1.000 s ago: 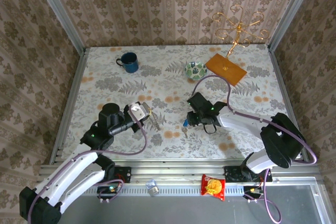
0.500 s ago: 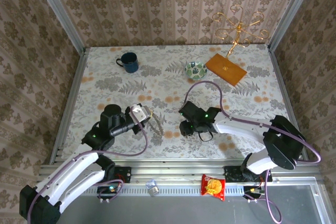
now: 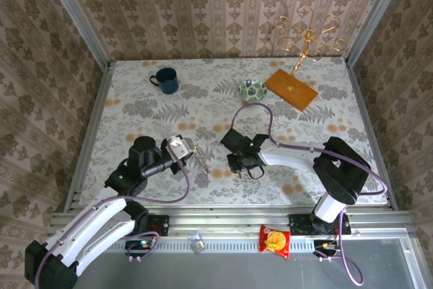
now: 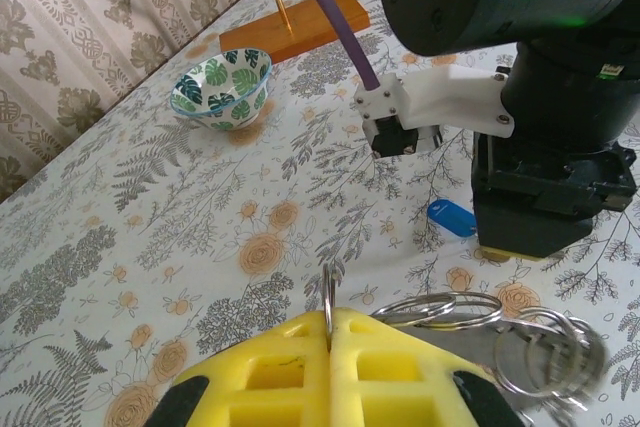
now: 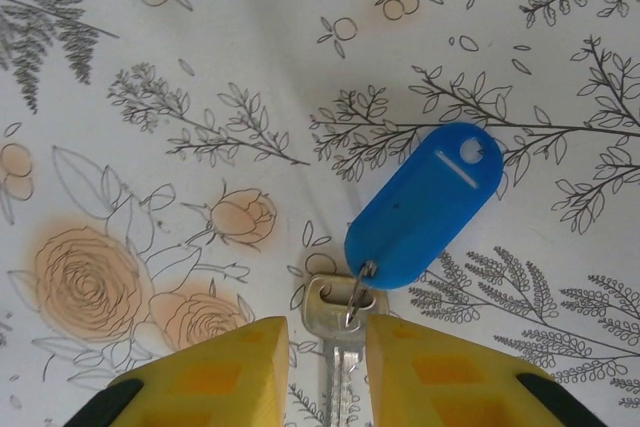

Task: Put the keys on the keyring

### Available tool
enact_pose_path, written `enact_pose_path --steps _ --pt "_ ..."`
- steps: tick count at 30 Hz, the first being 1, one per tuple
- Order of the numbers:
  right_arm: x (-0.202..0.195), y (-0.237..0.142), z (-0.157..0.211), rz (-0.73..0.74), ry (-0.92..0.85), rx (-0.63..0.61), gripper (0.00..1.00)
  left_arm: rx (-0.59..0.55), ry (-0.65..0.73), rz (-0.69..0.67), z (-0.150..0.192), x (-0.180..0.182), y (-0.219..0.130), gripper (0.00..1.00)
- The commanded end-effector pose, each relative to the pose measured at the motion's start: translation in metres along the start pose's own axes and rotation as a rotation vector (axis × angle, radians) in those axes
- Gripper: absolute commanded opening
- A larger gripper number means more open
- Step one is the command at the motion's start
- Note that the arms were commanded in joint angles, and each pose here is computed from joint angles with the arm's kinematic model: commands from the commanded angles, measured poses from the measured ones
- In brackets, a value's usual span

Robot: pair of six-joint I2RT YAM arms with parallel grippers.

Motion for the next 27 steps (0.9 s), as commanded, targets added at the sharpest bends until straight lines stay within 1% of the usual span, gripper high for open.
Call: enact_pose_path --steps 1,6,17,19,22,24,27 --pt "-0.005 0.000 -0.004 0.057 0.006 -0.003 0.25 -0.043 0.006 -0.008 -0.009 0.000 -0.001 0.00" --pt "-0.007 0.004 -0.006 0.075 0.006 -0.004 0.20 -0.043 0.010 -0.009 -0.010 0.001 -0.001 0.00" --pt "-0.007 0.007 -0.006 0.086 0.006 -0.004 0.16 -0.044 0.013 -0.003 -0.011 0.000 -0.001 0.00" --pt "-0.007 0.006 -0.007 0.087 0.005 -0.005 0.11 -0.044 0.012 -0.002 -0.011 0.000 -0.001 0.00" --pt "-0.007 0.005 -0.009 0.084 0.002 -0.012 0.01 -0.043 0.015 -0.003 -0.011 0.000 -0.001 0.00" --pt "-0.009 -0.001 -0.007 0.092 -0.006 -0.011 0.00 -0.041 0.016 -0.002 -0.011 0.000 -0.002 0.00" --pt "-0.009 -0.019 -0.010 0.078 -0.031 -0.055 0.00 -0.040 0.021 0.000 -0.012 0.000 -0.002 0.00"
Point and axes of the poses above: each hand's point on the last joint's axis, 136 mm out from that joint toward the fingers, its own y axis out along the fingers, its own x axis along the line the jaws close on, z = x × y, the point moved 2 cm from there along -y, back along the fingers, and after that the axes turned 2 degrees about -y, right-handed, at the moved point
